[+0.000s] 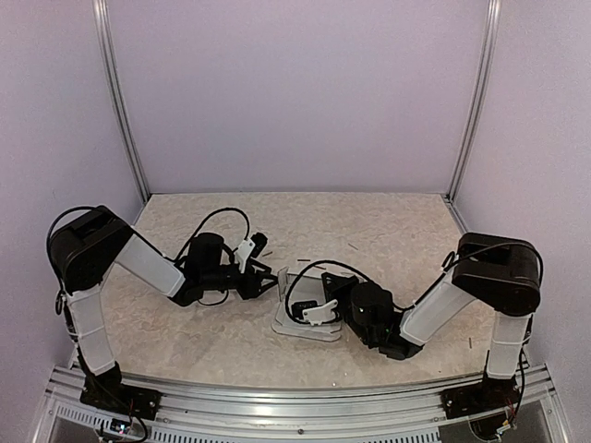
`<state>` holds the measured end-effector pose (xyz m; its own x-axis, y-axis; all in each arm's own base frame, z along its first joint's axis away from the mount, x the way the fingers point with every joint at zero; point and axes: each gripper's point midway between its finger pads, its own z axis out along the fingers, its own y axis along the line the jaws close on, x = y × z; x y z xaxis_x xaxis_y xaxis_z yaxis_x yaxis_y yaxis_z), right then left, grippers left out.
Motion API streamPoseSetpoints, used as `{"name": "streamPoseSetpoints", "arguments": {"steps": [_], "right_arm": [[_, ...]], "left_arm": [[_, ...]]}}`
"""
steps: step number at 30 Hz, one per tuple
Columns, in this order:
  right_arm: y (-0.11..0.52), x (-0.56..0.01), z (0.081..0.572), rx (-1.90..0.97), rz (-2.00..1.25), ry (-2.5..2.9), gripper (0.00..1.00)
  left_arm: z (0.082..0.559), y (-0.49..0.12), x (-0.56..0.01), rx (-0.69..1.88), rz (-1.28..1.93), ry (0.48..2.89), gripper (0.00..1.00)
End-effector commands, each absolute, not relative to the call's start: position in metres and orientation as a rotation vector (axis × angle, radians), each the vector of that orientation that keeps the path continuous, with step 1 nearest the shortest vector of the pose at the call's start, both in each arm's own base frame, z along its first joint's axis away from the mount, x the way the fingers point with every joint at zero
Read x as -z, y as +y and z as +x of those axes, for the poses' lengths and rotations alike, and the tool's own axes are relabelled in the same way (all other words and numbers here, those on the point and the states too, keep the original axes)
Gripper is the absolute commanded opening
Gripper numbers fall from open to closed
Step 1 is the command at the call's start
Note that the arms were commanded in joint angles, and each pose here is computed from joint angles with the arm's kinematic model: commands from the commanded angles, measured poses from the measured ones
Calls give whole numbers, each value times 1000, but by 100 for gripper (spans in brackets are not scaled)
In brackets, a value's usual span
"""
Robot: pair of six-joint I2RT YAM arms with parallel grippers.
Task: Fold the paper box
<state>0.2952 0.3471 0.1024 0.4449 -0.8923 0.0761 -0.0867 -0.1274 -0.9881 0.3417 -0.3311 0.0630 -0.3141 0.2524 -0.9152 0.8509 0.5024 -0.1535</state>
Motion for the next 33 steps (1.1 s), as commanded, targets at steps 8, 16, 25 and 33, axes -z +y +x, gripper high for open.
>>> {"name": "streamPoseSetpoints", "arguments": {"steps": [8, 16, 25, 33], "right_arm": [[347, -90, 293, 888, -1577, 894, 0], [347, -84, 293, 901, -1586, 885, 0], [347, -86, 293, 889, -1580, 894, 0], [347, -85, 293, 888, -1579, 899, 0]], "left_arm": [[315, -343, -70, 847, 1042, 1757, 49], [316, -355, -73, 871, 1074, 1728, 49], [321, -369, -70, 881, 1088, 1719, 47], [324, -379, -62, 814, 1091, 1728, 44]]}}
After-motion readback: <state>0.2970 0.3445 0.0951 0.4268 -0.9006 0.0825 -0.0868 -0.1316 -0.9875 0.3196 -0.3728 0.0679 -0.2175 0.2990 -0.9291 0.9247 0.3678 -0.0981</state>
